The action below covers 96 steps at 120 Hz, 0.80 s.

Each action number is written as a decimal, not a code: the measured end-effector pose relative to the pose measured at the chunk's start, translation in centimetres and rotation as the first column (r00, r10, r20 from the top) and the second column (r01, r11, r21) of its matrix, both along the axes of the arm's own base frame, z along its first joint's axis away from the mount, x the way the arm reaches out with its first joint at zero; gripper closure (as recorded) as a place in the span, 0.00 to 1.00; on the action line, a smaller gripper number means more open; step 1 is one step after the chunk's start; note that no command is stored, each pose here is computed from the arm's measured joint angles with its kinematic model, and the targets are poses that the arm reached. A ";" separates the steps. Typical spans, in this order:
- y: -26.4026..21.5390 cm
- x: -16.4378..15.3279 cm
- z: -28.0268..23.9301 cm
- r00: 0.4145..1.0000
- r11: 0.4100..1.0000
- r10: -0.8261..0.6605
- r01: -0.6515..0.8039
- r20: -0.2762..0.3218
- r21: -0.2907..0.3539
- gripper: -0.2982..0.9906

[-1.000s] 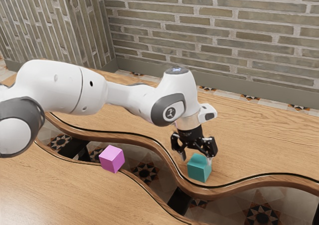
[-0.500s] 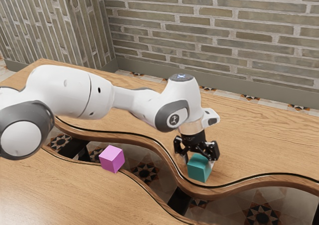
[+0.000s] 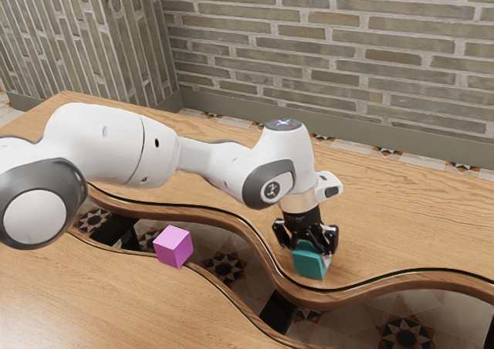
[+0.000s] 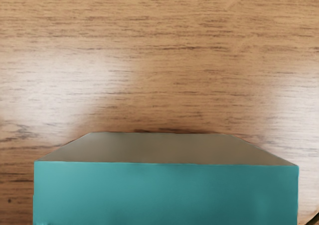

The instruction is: Pick up the blue block with one arm, and put the blue block on the pink block with one arm

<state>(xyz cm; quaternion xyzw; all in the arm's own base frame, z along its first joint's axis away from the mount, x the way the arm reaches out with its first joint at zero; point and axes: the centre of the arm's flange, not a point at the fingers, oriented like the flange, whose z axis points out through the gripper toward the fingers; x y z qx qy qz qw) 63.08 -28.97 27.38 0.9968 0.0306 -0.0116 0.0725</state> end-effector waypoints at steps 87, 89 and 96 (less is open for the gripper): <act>24.5 -21.5 19.6 0.964 0.956 0.264 -0.265 0.028 0.123 0.49; 24.7 -21.6 19.5 0.964 0.956 0.264 -0.264 0.023 0.127 0.49; 25.0 -21.2 18.6 0.967 0.957 0.254 -0.252 0.008 0.146 0.49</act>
